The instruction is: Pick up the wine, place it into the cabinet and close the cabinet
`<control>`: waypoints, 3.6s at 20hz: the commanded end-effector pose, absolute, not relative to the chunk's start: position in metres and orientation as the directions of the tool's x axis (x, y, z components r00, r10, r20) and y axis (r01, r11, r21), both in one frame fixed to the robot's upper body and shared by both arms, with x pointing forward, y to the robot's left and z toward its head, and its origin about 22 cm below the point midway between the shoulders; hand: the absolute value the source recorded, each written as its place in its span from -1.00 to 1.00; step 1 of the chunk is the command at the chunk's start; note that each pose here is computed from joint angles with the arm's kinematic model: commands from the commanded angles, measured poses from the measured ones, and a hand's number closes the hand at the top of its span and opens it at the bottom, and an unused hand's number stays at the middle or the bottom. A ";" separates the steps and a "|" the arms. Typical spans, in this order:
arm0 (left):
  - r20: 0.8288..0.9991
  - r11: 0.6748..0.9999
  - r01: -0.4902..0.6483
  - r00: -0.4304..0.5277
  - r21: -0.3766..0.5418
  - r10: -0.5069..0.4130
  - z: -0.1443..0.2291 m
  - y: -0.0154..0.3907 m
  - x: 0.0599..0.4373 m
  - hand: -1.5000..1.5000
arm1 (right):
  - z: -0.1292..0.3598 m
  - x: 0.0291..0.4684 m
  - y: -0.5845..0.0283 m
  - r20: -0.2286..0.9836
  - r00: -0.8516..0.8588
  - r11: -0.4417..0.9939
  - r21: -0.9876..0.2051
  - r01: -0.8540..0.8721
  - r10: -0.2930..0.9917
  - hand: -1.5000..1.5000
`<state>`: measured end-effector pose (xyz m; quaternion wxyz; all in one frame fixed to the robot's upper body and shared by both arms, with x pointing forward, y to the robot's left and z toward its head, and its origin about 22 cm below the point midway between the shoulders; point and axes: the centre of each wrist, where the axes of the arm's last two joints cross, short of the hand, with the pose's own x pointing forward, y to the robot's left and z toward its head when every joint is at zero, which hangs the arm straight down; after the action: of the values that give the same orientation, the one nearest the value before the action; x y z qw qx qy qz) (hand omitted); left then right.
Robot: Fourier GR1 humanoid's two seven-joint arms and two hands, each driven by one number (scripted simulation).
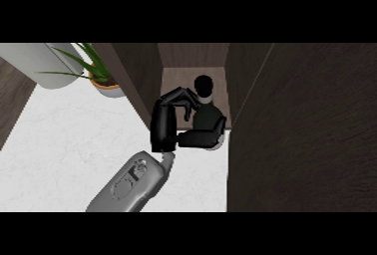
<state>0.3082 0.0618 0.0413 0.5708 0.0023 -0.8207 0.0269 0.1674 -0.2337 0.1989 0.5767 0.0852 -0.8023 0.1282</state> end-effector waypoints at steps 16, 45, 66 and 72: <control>0.956 0.996 -0.037 -0.284 -0.086 0.072 0.036 0.102 0.366 1.00 | 0.214 0.155 -0.232 0.929 -0.366 0.946 -0.067 -0.318 -0.057 -1.00; 0.945 0.983 -0.182 -0.320 0.009 -0.068 0.056 0.104 0.437 1.00 | 0.210 0.162 -0.225 0.931 -0.360 0.934 -0.068 -0.351 -0.068 -1.00; 0.962 0.962 -0.258 -0.274 -0.086 0.013 0.027 0.108 0.429 1.00 | 0.195 0.144 -0.226 0.937 -0.339 0.924 -0.053 -0.380 -0.086 -1.00; 0.967 0.957 -0.287 -0.250 -0.035 -0.040 0.015 0.127 0.427 -1.00 | 0.200 0.157 -0.233 0.929 -0.364 0.920 -0.089 -0.382 -0.062 -1.00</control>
<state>0.4312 0.1031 0.0324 0.5970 0.0752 -0.7924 0.1000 0.1669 -0.2245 0.1883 0.5638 0.1264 -0.8033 0.1440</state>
